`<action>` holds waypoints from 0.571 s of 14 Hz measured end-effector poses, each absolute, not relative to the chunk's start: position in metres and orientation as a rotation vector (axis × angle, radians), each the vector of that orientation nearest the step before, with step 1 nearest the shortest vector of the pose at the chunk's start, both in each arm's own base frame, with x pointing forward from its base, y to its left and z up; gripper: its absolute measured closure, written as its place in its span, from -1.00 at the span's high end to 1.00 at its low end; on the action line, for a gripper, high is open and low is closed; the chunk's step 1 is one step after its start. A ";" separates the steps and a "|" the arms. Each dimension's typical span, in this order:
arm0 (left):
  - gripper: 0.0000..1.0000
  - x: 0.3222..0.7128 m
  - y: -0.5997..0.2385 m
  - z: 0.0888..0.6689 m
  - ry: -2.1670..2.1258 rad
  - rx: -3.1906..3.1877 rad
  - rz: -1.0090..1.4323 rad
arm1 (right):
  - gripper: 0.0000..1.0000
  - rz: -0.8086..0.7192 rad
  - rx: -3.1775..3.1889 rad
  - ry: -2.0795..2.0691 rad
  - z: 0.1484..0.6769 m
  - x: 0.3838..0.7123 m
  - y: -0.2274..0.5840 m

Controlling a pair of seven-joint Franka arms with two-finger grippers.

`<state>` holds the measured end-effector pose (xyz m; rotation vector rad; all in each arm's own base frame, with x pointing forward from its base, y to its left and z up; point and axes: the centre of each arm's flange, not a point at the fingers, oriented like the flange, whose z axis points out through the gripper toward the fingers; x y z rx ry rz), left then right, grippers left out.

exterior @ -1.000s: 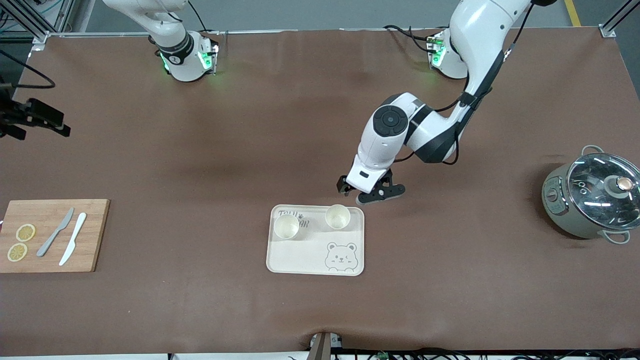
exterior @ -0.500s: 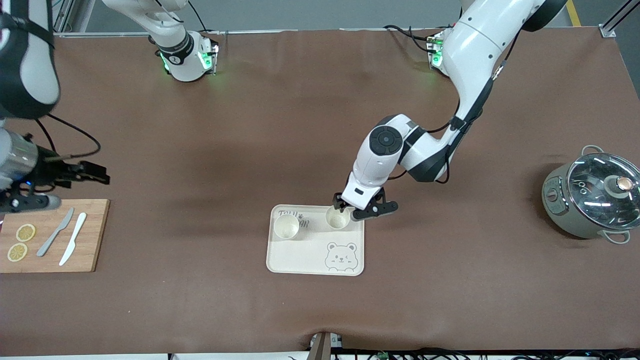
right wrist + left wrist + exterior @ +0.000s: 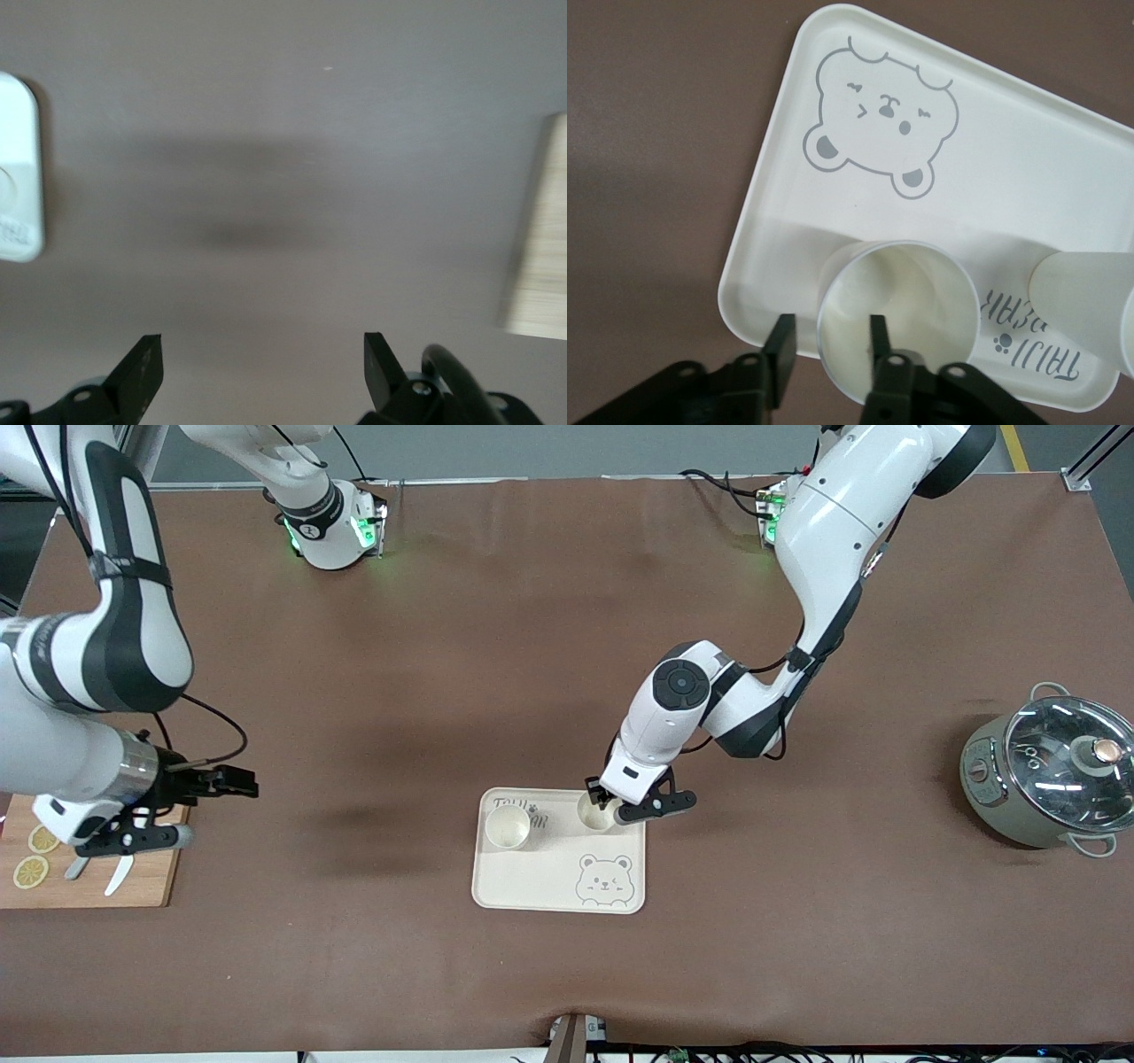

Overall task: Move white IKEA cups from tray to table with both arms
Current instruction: 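Grasp the cup with the left gripper while the right gripper reaches the tray, then carry the cup toward the pot while the right gripper grasps the other cup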

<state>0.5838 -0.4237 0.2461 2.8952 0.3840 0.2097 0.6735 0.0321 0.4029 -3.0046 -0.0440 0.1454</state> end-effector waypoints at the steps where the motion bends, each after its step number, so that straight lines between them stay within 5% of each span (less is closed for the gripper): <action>1: -0.49 0.584 -0.424 0.246 0.383 2.896 0.209 | 1.00 0.148 -2.987 0.032 0.390 0.677 0.042; 4: -0.95 0.585 -0.423 0.245 0.387 2.896 0.210 | 1.00 0.138 -2.987 0.190 0.366 0.681 0.102; 8: -0.95 0.598 -0.414 0.262 0.412 2.878 0.248 | 1.00 0.157 -2.981 0.413 0.341 0.675 0.168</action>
